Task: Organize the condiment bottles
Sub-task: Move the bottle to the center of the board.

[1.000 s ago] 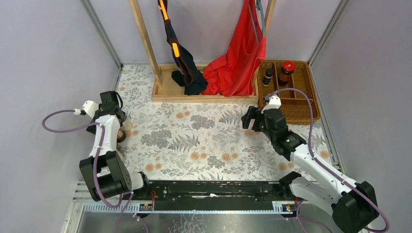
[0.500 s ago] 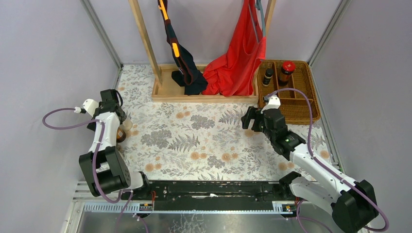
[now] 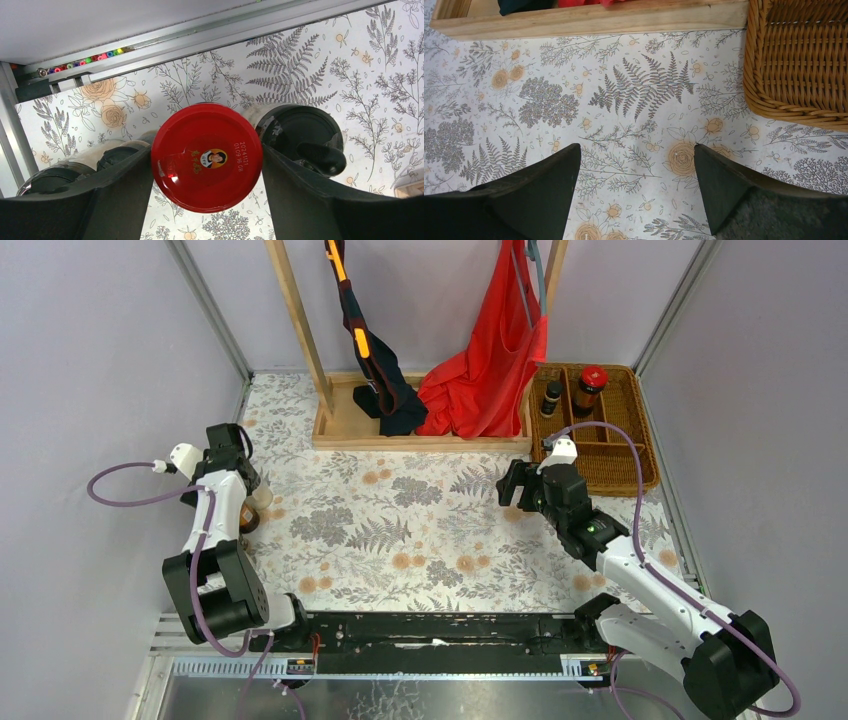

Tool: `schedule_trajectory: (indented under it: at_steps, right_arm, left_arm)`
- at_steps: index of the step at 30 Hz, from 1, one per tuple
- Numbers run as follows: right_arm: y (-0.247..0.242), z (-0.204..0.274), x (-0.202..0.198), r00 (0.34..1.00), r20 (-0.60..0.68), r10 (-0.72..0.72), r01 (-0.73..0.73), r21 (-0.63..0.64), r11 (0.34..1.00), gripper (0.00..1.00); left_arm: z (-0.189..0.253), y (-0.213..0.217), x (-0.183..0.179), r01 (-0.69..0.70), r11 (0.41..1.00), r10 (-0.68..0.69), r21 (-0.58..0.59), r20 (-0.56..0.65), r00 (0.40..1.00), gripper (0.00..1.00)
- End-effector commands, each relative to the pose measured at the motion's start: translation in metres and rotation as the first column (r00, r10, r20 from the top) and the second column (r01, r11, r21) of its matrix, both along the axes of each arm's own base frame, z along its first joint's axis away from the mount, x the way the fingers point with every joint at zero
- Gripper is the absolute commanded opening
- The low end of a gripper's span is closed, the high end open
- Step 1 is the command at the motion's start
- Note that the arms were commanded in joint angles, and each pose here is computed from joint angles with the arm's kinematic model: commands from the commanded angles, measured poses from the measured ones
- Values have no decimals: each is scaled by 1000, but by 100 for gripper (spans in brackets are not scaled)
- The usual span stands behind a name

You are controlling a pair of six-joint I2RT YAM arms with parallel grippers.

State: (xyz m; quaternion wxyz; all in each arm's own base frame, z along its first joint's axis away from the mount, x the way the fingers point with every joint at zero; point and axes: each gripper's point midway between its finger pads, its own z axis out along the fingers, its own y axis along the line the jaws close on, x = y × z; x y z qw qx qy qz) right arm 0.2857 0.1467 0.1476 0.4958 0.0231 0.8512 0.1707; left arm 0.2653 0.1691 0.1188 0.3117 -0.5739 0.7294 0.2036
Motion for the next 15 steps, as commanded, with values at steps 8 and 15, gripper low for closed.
schedule_trajectory:
  at_steps: [8,15]
  right_arm:
    - [6,14,4,999,48,1,-2,33,999,90]
    - [6,15,4,999,52,0,-2,37,999,90]
  left_arm:
    - [1,2,2,-10,1000,10,0,24,1000,59]
    - [1,2,1,-12,1000,12,1,26,1000,48]
